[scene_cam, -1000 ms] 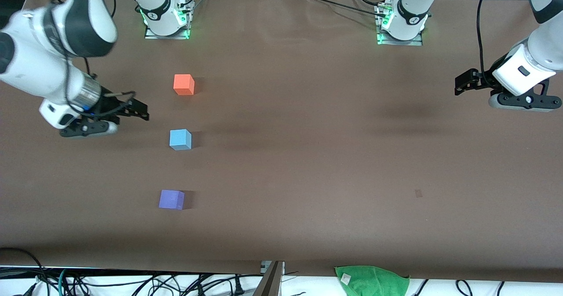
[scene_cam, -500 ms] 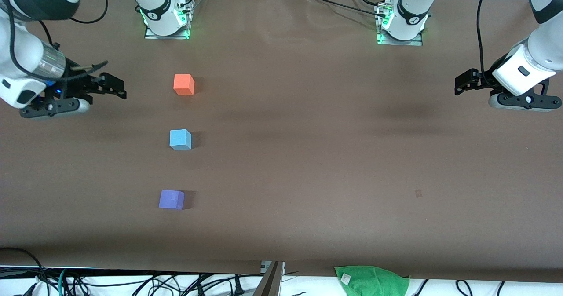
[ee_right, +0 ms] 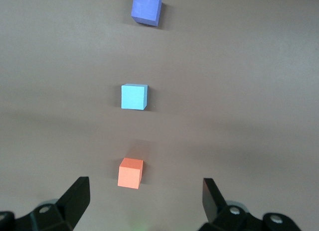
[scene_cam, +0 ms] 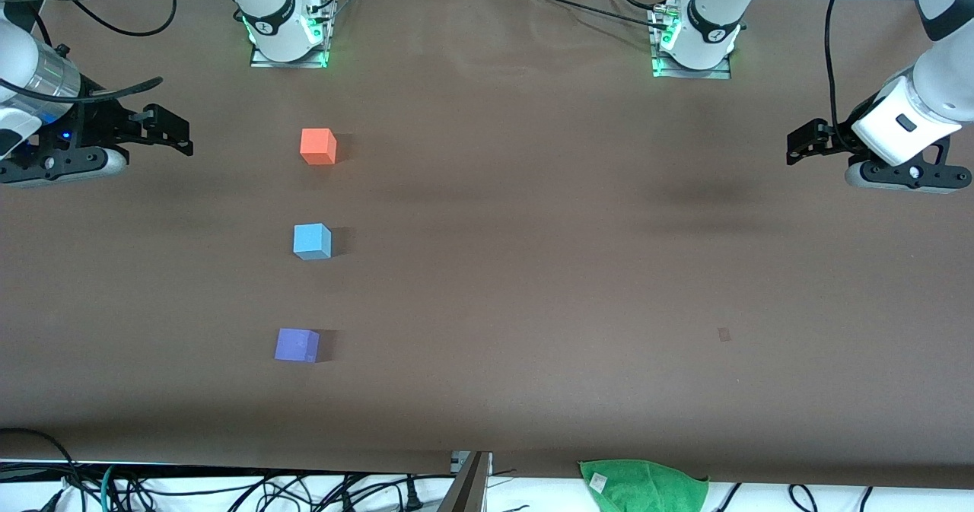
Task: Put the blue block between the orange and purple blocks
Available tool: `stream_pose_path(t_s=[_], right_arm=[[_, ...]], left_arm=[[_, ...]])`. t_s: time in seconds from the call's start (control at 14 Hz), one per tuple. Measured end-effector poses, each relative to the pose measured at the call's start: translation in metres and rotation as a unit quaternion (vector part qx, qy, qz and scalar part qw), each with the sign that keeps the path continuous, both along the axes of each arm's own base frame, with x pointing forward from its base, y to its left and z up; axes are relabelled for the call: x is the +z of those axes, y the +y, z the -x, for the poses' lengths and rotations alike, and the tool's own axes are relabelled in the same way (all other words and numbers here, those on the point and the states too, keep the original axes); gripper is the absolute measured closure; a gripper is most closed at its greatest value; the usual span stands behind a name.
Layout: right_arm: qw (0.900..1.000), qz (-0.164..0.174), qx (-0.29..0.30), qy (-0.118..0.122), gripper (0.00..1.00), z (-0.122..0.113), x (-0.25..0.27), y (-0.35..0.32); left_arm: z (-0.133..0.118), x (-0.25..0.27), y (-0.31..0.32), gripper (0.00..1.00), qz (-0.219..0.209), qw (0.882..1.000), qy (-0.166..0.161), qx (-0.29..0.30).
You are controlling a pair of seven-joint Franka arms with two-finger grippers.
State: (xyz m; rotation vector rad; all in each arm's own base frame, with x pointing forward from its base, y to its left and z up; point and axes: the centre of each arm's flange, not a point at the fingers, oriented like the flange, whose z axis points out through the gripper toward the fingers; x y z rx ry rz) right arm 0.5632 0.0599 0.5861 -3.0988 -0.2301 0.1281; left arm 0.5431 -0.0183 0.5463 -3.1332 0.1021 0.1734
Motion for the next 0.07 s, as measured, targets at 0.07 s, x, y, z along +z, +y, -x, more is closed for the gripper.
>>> stream_pose_path(t_s=[0.07], right_arm=[[1.0, 0.003, 0.002, -0.001, 0.0, 0.0, 0.0, 0.0012]], left_arm=[[0.0, 0.0, 0.0, 0.0, 0.0, 1.0, 0.0, 0.0]])
